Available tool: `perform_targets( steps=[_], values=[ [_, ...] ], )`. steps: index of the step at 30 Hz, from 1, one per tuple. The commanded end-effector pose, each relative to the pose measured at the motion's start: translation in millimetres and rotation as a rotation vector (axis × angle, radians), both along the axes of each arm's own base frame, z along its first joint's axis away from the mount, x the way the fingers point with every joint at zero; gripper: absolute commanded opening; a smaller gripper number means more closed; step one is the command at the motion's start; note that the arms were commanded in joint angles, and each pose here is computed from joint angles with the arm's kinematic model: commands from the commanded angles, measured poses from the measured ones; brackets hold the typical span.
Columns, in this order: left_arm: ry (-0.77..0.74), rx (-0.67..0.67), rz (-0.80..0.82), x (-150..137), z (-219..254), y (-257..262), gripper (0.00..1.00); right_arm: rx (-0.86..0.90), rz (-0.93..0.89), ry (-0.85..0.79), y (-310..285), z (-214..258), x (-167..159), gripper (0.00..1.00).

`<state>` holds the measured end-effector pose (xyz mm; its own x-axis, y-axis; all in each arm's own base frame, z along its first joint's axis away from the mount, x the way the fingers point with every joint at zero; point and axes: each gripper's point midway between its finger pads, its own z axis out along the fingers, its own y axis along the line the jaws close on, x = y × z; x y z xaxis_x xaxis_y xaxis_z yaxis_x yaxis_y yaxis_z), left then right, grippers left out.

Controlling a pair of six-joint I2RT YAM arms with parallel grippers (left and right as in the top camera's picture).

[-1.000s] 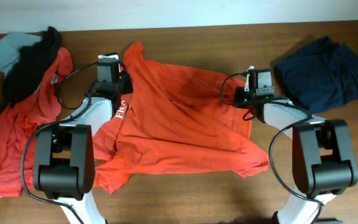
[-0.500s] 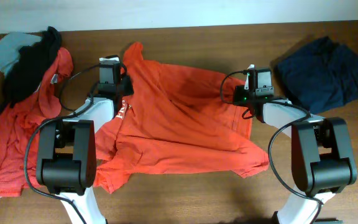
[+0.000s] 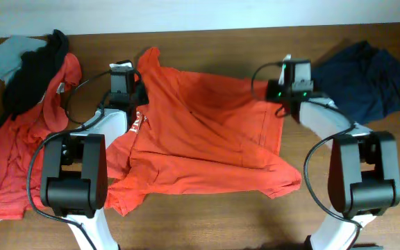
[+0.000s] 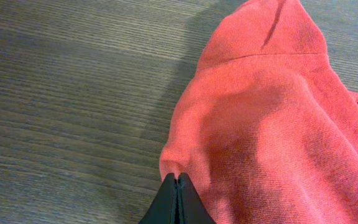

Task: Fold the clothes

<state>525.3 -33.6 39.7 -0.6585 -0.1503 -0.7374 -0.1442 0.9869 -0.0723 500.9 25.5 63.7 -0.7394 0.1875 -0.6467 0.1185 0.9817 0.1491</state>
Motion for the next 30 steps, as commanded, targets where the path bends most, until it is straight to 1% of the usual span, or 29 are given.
perform_targets(
  steps=[1, 7, 13, 14, 15, 16, 18, 21, 22, 26, 28, 30],
  values=[
    [-0.033, 0.003, 0.005, 12, 11, 0, 0.01, -0.043, 0.003, -0.086, -16, 39, 26, 0.04],
    [-0.108, -0.005, 0.005, 30, 36, -2, 0.01, -0.057, -0.06, -0.192, -53, 77, 48, 0.04],
    [-0.178, -0.013, 0.005, 41, 53, -3, 0.01, -0.117, -0.04, -0.237, -76, 81, 56, 0.04],
    [-0.18, -0.013, 0.005, 42, 54, -3, 0.01, -0.123, -0.03, -0.239, -76, 81, 57, 0.13],
    [-0.181, -0.013, 0.005, 42, 54, -3, 0.01, -0.126, -0.025, -0.241, -76, 80, 58, 0.47],
    [-0.182, -0.013, 0.005, 42, 54, -3, 0.01, -0.126, -0.025, -0.239, -76, 79, 58, 0.68],
    [-0.185, -0.013, 0.005, 42, 55, -3, 0.01, -0.122, -0.021, -0.231, -75, 77, 57, 0.85],
    [-0.21, -0.016, 0.005, 45, 60, -3, 0.01, -0.083, 0.021, -0.214, -65, 73, 54, 0.96],
    [-0.227, -0.018, 0.005, 48, 63, -4, 0.01, -0.061, 0.043, -0.2, -60, 70, 52, 0.99],
    [-0.303, -0.027, 0.005, 57, 82, -5, 0.01, 0.027, 0.127, -0.149, -38, 60, 42, 0.99],
    [-0.303, -0.028, 0.002, 59, 86, -6, 0.01, 0.053, 0.154, -0.127, -29, 57, 37, 0.99],
    [-0.272, -0.025, -0.006, 59, 84, -7, 0.01, 0.058, 0.162, -0.11, -24, 55, 34, 0.99]
  ],
)
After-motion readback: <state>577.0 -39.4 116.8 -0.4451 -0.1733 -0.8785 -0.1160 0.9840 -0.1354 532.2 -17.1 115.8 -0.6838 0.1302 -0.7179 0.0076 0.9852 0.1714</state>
